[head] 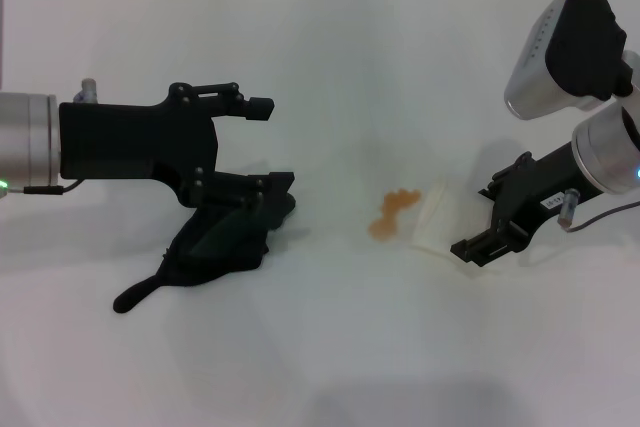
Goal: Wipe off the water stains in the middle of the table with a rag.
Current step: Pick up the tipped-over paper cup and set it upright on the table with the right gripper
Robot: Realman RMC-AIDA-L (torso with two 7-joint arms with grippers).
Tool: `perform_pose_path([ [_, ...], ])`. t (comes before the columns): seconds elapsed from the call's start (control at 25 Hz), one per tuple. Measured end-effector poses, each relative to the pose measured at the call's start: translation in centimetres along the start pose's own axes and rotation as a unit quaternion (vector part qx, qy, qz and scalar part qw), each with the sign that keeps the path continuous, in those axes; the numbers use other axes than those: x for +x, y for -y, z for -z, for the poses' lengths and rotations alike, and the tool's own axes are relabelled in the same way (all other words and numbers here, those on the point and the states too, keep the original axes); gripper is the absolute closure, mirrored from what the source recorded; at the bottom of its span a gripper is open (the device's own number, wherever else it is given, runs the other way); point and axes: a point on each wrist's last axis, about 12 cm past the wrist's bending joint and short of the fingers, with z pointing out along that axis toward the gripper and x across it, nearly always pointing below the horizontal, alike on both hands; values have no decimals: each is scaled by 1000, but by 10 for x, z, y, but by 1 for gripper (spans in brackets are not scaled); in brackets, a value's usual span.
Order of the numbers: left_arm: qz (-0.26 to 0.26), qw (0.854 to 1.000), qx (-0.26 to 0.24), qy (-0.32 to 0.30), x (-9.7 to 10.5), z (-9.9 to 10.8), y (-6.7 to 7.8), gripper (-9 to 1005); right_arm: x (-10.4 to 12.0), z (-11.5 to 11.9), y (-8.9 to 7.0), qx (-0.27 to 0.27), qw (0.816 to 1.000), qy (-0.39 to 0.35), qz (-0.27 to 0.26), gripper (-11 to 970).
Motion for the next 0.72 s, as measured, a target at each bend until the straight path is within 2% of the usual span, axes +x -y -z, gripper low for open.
perform_pose_path([
  [0.2,0,1000,0,0,0,0,0,148,0,2,2,3,1000,4,-2,248],
  [0.52,-2,1000,-2,0,2,1,1,149,7,19,13,21,998,45,-30,251],
  [0.72,-6,1000,-1,1,1,0,0,148,25,33,24,15,991,118,-55,250],
])
